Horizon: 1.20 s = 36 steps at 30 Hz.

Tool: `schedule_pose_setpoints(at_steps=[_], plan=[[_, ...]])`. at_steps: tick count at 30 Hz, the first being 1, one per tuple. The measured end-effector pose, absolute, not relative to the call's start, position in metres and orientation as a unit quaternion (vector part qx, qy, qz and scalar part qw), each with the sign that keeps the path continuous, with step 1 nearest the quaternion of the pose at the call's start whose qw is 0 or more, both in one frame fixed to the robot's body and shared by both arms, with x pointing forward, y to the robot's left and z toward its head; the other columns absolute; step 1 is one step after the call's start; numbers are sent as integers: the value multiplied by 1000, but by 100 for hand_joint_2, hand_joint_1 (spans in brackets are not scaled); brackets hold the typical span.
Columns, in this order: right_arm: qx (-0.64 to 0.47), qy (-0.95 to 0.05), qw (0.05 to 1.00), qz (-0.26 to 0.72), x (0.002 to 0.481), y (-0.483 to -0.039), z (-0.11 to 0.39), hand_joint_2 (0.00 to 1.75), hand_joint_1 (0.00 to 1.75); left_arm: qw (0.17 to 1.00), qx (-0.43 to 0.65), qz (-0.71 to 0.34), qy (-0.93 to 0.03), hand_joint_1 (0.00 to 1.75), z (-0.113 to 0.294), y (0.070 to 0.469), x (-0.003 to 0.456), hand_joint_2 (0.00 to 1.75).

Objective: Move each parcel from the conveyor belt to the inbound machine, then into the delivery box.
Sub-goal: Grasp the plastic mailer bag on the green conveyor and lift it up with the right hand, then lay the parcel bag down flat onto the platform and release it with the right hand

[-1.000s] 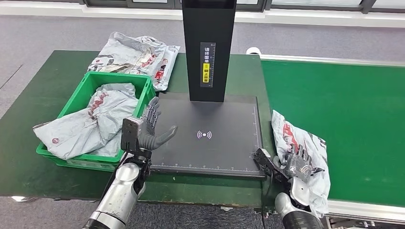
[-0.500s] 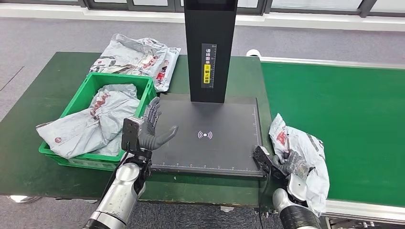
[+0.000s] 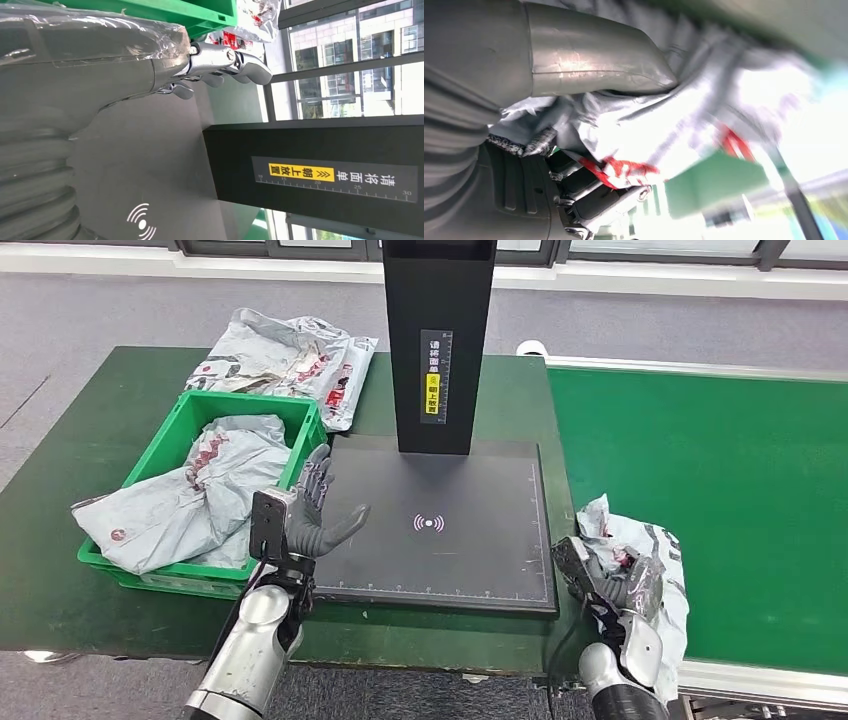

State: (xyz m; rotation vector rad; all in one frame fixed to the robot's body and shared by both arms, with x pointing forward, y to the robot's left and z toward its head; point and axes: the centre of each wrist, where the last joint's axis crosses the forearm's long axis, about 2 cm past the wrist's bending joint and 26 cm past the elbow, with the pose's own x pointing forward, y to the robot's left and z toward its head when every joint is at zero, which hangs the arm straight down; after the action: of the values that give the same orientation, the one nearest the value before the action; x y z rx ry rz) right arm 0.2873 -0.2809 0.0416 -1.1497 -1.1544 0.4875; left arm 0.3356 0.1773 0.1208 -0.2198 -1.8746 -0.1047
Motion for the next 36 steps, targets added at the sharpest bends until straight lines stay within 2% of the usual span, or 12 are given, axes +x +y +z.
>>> schedule_pose_setpoints(at_steps=[6, 13, 22, 31, 32, 35, 36], plan=[[-493, -668, 546, 111, 299, -281, 90, 175, 175, 575, -95, -38, -811, 0, 121, 172, 335, 175], [-434, -752, 490, 77, 351, -258, 159, 175, 175, 569, -101, -27, -815, 0, 122, 164, 338, 175], [-340, -804, 471, 129, 401, -217, 218, 175, 175, 570, -108, -17, -814, 0, 122, 158, 343, 175], [-192, -809, 481, 280, 424, -137, 241, 175, 175, 563, -104, -11, -820, 0, 126, 156, 350, 175], [-174, -806, 484, 293, 423, -130, 240, 175, 145, 563, -103, -10, -820, 0, 127, 157, 350, 175], [-110, -790, 500, 337, 418, -113, 233, 175, 14, 561, -102, -9, -821, 0, 128, 158, 352, 175], [-90, -783, 505, 352, 415, -109, 228, 131, 0, 561, -101, -8, -822, 0, 129, 159, 353, 175]])
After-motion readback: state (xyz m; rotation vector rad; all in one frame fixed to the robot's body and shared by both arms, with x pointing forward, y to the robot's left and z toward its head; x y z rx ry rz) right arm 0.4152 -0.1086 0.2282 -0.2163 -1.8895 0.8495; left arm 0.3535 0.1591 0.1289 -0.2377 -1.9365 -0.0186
